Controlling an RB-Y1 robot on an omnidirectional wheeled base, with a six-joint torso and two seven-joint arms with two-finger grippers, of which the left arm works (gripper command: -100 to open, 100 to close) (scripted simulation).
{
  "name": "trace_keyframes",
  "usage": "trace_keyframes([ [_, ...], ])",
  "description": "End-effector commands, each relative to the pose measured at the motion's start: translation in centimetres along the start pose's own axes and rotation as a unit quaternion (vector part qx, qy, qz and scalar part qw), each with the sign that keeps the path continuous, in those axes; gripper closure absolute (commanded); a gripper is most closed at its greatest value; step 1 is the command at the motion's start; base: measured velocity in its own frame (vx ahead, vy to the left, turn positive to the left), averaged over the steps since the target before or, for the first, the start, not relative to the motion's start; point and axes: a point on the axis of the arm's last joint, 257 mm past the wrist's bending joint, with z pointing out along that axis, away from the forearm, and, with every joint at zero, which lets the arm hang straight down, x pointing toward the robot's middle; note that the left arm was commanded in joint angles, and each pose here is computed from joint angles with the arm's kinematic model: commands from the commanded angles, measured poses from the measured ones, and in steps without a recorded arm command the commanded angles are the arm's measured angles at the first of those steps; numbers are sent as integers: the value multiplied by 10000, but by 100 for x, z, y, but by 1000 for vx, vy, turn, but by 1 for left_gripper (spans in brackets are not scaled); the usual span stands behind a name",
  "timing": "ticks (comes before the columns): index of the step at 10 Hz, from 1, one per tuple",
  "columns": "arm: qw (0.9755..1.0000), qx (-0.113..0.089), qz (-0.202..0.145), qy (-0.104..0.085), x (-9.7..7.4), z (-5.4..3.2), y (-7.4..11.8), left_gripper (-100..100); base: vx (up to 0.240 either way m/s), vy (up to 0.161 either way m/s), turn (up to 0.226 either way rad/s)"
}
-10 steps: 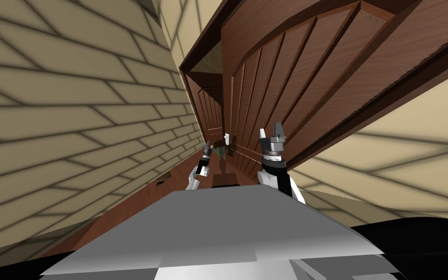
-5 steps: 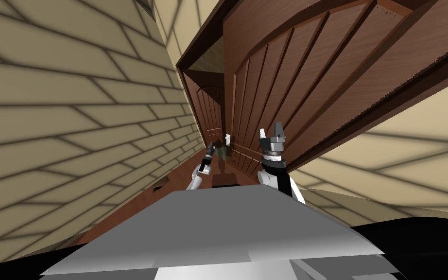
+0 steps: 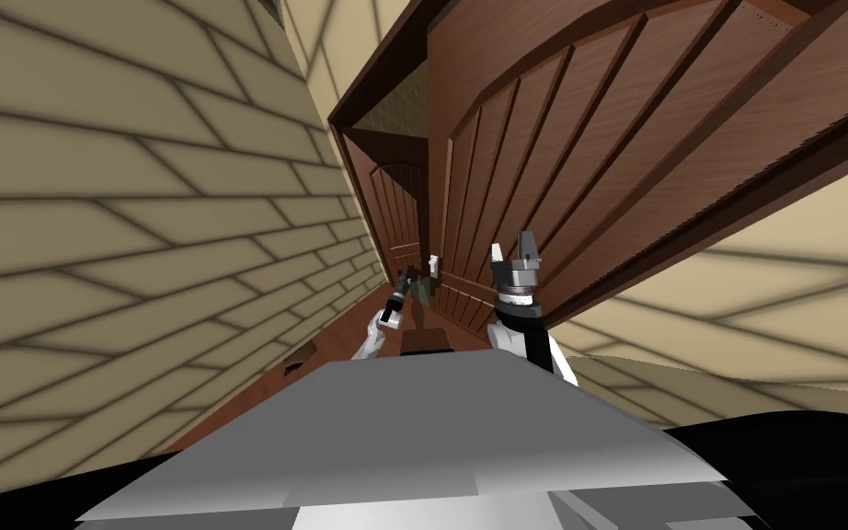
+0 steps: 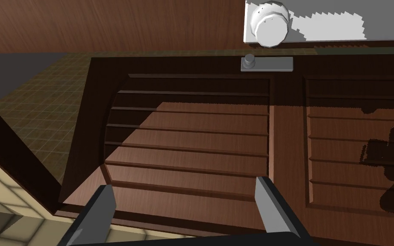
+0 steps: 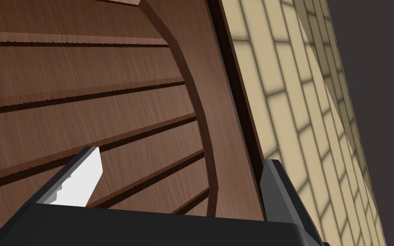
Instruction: Push the door open
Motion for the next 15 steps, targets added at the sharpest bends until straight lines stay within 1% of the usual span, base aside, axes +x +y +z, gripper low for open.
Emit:
trace_keyframes([
  [1,9999,-115,-8,62,56,37,91,-100,53,114,-72],
  [5,9991,-368,-23,208,200,118,295,-100,75,99,-70],
  [10,9972,-647,-34,379,382,197,507,-100,63,97,-70],
  [12,9962,-748,-36,445,456,223,581,-100,64,79,-61],
  [14,9942,-910,-45,565,599,266,692,-100,80,117,-101],
  [15,9937,-948,-46,594,634,275,718,-100,104,123,-82],
])
